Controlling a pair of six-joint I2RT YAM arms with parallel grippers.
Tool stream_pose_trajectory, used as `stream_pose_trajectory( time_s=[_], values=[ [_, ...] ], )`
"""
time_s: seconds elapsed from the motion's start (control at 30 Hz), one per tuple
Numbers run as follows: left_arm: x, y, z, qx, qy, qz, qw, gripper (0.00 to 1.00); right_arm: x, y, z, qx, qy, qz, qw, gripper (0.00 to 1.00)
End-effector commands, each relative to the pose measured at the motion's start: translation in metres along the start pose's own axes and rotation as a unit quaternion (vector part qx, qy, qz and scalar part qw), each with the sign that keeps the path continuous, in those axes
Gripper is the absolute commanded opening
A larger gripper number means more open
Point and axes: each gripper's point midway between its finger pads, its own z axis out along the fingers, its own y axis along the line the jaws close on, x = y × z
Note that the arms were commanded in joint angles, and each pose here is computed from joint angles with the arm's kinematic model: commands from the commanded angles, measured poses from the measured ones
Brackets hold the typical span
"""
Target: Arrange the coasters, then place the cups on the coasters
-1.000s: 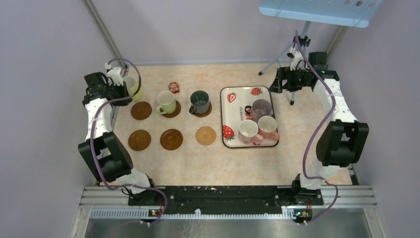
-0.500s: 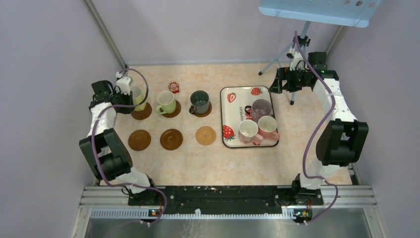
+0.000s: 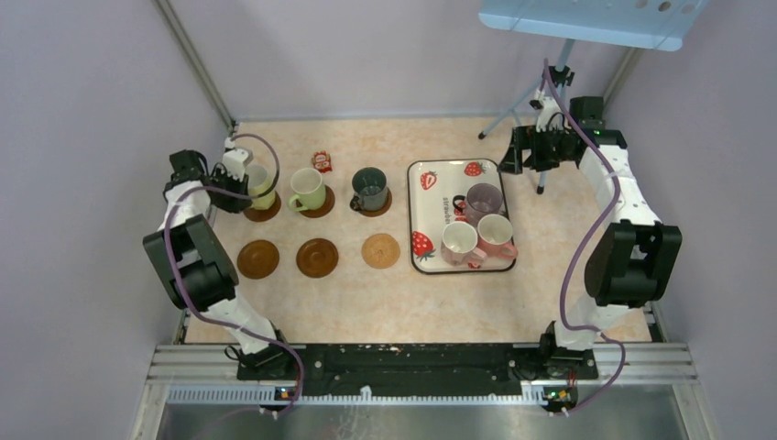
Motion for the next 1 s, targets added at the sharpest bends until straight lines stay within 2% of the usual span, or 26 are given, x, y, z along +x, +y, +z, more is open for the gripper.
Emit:
stream_pose_trajectory(
  time_s=[0.0, 0.17, 0.6, 0.97],
  values=[
    [-0.043, 0.018, -0.015, 0.010, -0.070, 0.079, 0.994, 0.01, -0.021, 0.010, -0.013, 0.002, -0.026, -0.030, 0.999, 0.90],
    [-0.039, 0.026, -0.011, 0.013, -0.064, 0.092, 0.994, 0.02, -0.021, 0.009, -0.015, 0.006, -0.026, -0.031, 0.999, 0.90],
    [-0.028, 0.032, -0.003, 0.017, -0.048, 0.072, 0.996, 0.04, -0.019, 0.009, -0.015, 0.007, -0.024, -0.030, 0.999, 0.90],
    [-0.016, 0.037, 0.004, 0.013, -0.030, 0.054, 0.998, 0.13, -0.018, 0.010, -0.017, 0.009, -0.025, -0.032, 0.999, 0.90]
  ],
)
